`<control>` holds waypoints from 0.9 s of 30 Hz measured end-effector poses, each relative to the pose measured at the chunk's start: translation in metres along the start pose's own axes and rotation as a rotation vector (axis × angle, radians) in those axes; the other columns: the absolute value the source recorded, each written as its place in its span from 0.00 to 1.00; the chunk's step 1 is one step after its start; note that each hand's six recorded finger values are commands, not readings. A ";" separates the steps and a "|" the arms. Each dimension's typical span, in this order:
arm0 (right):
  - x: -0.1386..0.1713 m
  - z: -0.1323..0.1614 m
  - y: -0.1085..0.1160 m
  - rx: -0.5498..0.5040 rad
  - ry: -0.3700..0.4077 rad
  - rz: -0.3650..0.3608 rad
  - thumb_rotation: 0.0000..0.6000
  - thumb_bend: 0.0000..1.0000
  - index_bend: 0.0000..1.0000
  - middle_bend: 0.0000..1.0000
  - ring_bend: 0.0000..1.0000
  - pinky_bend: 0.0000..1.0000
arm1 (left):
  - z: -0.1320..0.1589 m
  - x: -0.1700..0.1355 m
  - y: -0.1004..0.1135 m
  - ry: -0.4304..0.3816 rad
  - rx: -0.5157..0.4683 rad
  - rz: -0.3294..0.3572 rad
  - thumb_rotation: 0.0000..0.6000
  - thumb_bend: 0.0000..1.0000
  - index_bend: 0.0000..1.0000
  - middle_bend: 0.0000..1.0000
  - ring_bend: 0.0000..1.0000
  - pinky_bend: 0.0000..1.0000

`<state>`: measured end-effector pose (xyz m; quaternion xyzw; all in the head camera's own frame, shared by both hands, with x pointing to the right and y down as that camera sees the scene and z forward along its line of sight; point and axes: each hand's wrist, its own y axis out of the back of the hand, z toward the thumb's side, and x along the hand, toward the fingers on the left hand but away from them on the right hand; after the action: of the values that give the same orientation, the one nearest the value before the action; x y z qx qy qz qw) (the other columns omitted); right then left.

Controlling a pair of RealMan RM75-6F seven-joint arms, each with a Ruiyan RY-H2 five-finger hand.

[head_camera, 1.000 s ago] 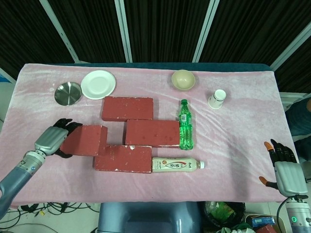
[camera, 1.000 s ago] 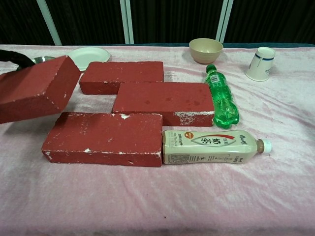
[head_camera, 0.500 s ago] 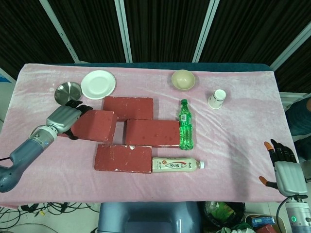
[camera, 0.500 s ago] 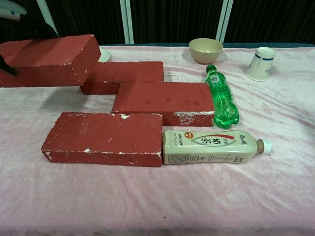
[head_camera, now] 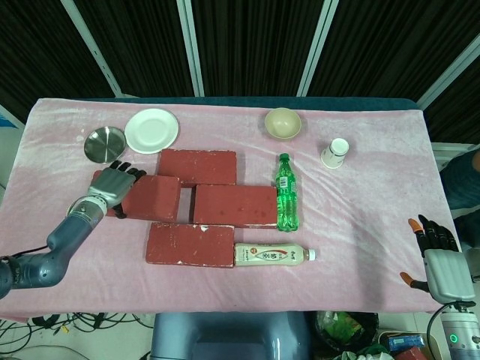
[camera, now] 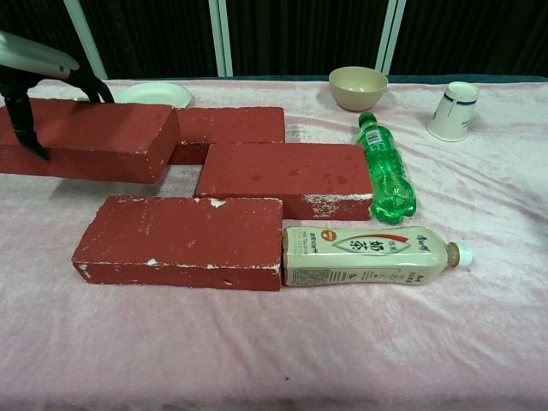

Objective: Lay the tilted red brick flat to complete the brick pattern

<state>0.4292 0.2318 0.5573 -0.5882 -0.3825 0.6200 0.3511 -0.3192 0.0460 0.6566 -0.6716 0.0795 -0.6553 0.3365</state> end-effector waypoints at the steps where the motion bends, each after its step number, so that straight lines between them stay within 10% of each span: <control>1: 0.000 0.000 0.000 -0.001 0.000 0.000 1.00 0.04 0.00 0.00 0.00 0.08 | 0.001 0.001 -0.001 0.004 0.002 -0.002 1.00 0.24 0.26 0.29 0.00 0.00; 27: 0.000 -0.001 0.000 -0.012 -0.004 0.007 1.00 0.04 0.00 0.00 0.00 0.08 | 0.039 0.023 -0.016 0.047 -0.009 0.025 1.00 0.24 0.28 0.30 0.00 0.00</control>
<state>0.4306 0.2317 0.5573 -0.5903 -0.3850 0.6201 0.3445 -0.2848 0.0593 0.6873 -0.6565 0.0988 -0.6664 0.3394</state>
